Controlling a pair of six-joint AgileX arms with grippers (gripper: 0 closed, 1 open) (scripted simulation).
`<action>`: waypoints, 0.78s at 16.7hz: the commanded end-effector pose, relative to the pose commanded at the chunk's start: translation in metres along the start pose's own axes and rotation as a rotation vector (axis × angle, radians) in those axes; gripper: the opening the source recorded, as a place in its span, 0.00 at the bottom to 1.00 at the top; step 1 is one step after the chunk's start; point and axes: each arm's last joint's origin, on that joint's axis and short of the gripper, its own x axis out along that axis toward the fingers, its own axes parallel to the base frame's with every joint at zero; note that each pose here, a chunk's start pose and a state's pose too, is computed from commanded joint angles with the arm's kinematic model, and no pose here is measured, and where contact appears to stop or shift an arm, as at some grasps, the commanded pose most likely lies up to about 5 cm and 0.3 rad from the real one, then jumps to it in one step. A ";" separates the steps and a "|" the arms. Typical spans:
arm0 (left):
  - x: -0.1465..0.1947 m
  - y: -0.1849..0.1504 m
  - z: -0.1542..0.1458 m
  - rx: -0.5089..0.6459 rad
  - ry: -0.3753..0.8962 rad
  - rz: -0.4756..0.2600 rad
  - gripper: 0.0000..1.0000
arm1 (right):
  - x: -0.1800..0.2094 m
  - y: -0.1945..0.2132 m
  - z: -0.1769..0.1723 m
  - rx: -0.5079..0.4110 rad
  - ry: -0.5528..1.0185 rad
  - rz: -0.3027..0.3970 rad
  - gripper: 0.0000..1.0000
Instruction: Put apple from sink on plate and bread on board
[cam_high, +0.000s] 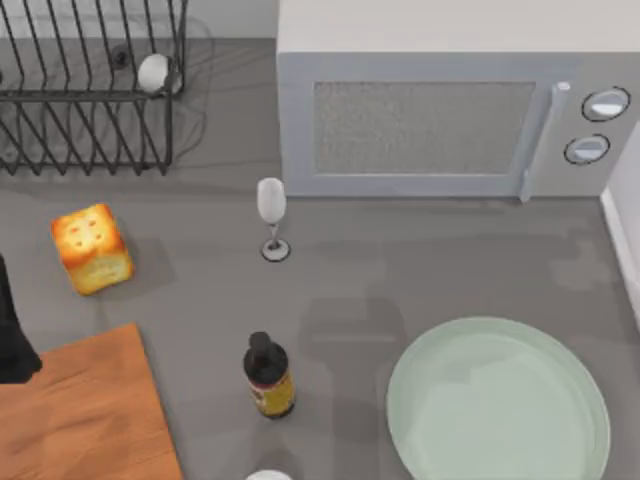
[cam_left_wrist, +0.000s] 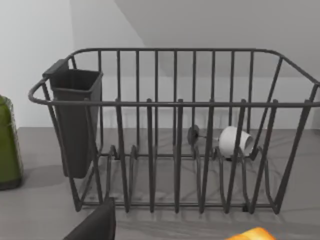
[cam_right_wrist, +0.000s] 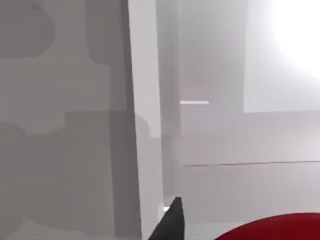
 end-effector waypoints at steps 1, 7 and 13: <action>0.000 0.000 0.000 0.000 0.000 0.000 1.00 | -0.008 0.017 -0.005 0.003 -0.002 0.005 0.00; 0.000 0.000 0.000 0.000 0.000 0.000 1.00 | -0.040 0.114 -0.053 0.003 0.044 0.028 0.00; 0.000 0.000 0.000 0.000 0.000 0.000 1.00 | -0.051 0.180 -0.105 -0.023 0.116 0.011 0.00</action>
